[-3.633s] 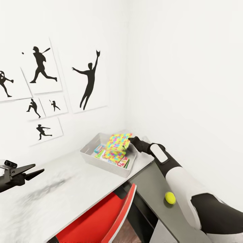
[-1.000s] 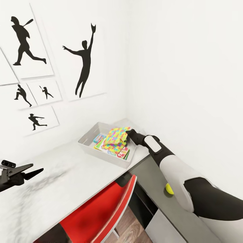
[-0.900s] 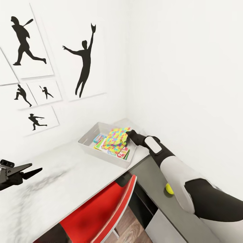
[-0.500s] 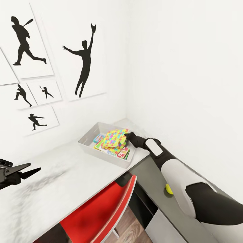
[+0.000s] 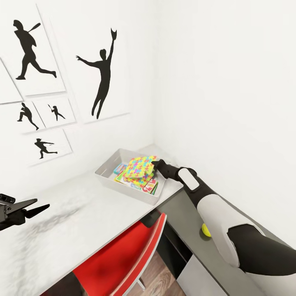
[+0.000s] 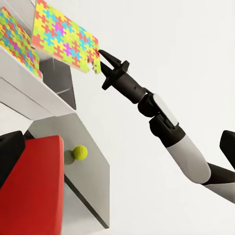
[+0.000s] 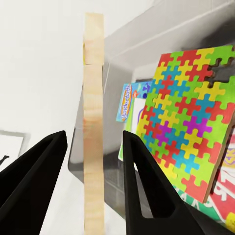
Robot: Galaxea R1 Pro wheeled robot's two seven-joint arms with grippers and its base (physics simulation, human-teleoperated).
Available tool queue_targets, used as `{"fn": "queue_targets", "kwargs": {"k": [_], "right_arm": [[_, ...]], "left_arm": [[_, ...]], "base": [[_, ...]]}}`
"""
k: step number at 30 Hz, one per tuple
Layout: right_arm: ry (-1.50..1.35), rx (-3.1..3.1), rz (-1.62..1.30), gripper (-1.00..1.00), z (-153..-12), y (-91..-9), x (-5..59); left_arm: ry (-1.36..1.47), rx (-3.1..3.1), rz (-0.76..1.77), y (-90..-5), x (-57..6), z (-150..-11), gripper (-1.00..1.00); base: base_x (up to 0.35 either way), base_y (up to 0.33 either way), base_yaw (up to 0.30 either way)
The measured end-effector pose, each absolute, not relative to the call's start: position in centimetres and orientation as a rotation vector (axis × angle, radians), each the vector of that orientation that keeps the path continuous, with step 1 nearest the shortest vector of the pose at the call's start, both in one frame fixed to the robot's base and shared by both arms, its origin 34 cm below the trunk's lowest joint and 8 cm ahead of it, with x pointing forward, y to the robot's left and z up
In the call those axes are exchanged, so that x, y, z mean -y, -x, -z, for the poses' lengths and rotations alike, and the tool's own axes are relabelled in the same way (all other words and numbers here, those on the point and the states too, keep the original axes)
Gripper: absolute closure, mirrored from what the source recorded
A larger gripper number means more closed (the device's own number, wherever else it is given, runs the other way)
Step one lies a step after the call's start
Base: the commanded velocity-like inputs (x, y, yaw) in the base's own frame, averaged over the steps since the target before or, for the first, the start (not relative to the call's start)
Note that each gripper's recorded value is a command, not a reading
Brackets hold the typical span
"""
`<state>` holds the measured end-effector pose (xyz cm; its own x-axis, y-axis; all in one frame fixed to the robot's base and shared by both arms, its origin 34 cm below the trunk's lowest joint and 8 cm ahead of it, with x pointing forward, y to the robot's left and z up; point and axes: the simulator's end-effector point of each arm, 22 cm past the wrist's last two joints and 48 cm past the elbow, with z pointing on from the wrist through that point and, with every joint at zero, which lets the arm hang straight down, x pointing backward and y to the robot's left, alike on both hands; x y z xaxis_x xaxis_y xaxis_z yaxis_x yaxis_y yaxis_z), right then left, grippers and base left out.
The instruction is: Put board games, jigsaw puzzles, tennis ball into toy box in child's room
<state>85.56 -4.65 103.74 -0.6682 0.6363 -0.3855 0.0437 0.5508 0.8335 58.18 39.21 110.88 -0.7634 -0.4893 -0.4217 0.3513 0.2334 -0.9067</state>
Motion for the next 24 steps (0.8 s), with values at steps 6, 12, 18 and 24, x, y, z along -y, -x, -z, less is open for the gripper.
{"fn": "queue_targets", "kwargs": {"k": [6,12,18,24], "right_arm": [[-0.544,-2.094,-1.101,-1.00,-103.81,-85.59,4.65],[-0.544,-2.095,-1.101,-1.00,-103.78,-85.56,4.64],[-0.544,-2.095,-1.101,-1.00,-103.78,-85.56,4.64],[-0.543,-2.095,-1.100,-1.00,-103.77,-85.57,4.68]], "left_arm": [[0.127,-1.841,1.605,-58.19,-39.23,-110.90,-1.00],[0.127,-1.841,1.605,-58.19,-39.23,-110.91,-1.00],[0.127,-1.841,1.605,-58.19,-39.24,-110.91,-1.00],[0.127,-1.840,1.605,-58.19,-39.25,-110.92,-1.00]], "base": [[0.000,0.000,0.000],[0.000,0.000,0.000],[0.000,0.000,0.000],[0.000,0.000,0.000]]}}
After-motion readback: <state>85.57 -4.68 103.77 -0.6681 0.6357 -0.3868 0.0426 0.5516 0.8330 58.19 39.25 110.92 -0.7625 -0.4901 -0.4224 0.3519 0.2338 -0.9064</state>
